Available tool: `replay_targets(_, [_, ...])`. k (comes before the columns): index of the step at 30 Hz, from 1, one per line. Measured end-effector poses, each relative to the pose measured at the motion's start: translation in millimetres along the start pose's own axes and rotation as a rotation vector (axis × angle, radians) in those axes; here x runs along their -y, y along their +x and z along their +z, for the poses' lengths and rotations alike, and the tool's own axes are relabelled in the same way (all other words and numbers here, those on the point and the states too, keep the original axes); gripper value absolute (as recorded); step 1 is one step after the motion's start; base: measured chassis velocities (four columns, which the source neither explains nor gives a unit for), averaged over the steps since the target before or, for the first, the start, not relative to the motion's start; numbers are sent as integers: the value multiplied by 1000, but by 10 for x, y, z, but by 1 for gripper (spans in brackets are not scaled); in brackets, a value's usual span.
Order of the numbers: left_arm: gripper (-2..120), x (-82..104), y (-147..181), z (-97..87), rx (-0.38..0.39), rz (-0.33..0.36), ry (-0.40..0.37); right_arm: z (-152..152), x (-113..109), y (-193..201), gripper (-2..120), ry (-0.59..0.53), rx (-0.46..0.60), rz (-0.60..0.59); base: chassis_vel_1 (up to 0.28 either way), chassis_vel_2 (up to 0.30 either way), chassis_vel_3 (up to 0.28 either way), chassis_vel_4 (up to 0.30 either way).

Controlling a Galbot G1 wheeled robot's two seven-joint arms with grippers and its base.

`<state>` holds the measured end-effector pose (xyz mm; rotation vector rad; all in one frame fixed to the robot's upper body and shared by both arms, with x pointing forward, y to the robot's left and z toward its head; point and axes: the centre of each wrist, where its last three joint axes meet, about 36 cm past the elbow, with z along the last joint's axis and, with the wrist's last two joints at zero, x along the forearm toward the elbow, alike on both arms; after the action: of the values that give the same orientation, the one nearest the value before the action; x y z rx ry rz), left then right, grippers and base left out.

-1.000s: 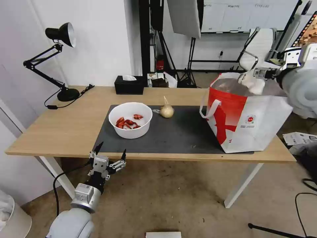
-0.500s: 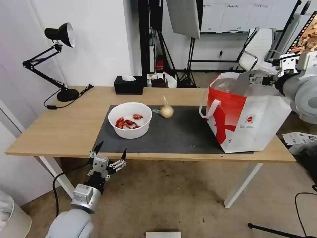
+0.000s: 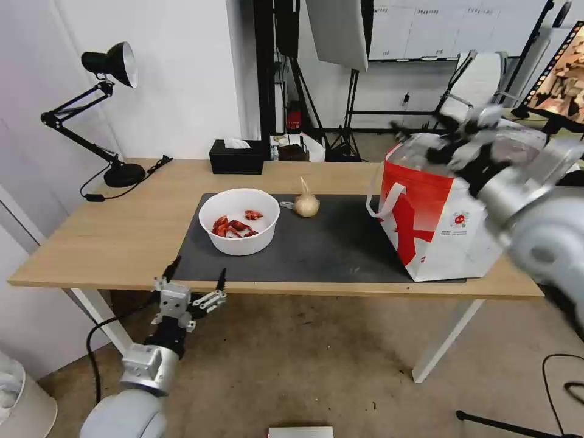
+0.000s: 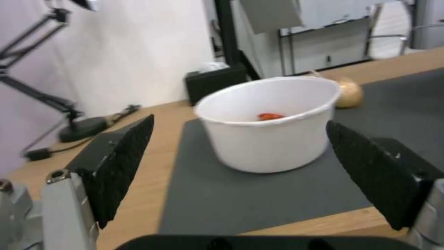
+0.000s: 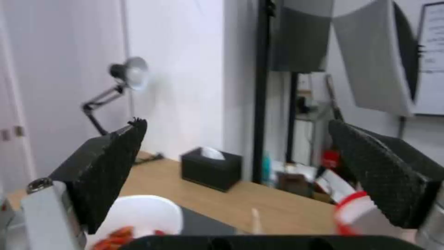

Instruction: Pick up the trash from the table and place it into the takeout bag.

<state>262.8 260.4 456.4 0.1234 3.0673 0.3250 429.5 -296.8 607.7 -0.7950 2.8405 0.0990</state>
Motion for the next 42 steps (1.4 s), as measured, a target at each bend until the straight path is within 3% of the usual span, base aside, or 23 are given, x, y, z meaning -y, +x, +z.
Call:
replay_targets(5, [100, -12, 85, 8, -2, -25, 1, 580, -196, 326, 100, -13, 28, 35, 0, 0, 0, 0])
replay_targets(7, [100, -12, 85, 8, -2, -25, 1, 580, -196, 326, 100, -13, 28, 35, 0, 0, 0, 0])
replay_targets(9, [100, 10, 90, 32, -6, -28, 4, 1030, -352, 698, 100, -18, -24, 124, 0, 0, 0, 0])
replay_targets(10, [100, 10, 90, 32, -6, -28, 4, 1030, -352, 698, 100, -18, -24, 124, 0, 0, 0, 0])
replay_targets(13, [100, 34, 87, 89, -16, -28, 6, 1410, -542, 1040, 100, -35, -87, 200, 0, 0, 0, 0])
replay_targets(22, [100, 72, 80, 135, -23, -21, 9, 1686, -760, 1295, 100, -63, -146, 281, 0, 0, 0, 0])
replay_targets(42, [100, 95, 52, 180, -29, -4, 9, 1806, -835, 1302, 100, -124, -198, 293, 0, 0, 0, 0])
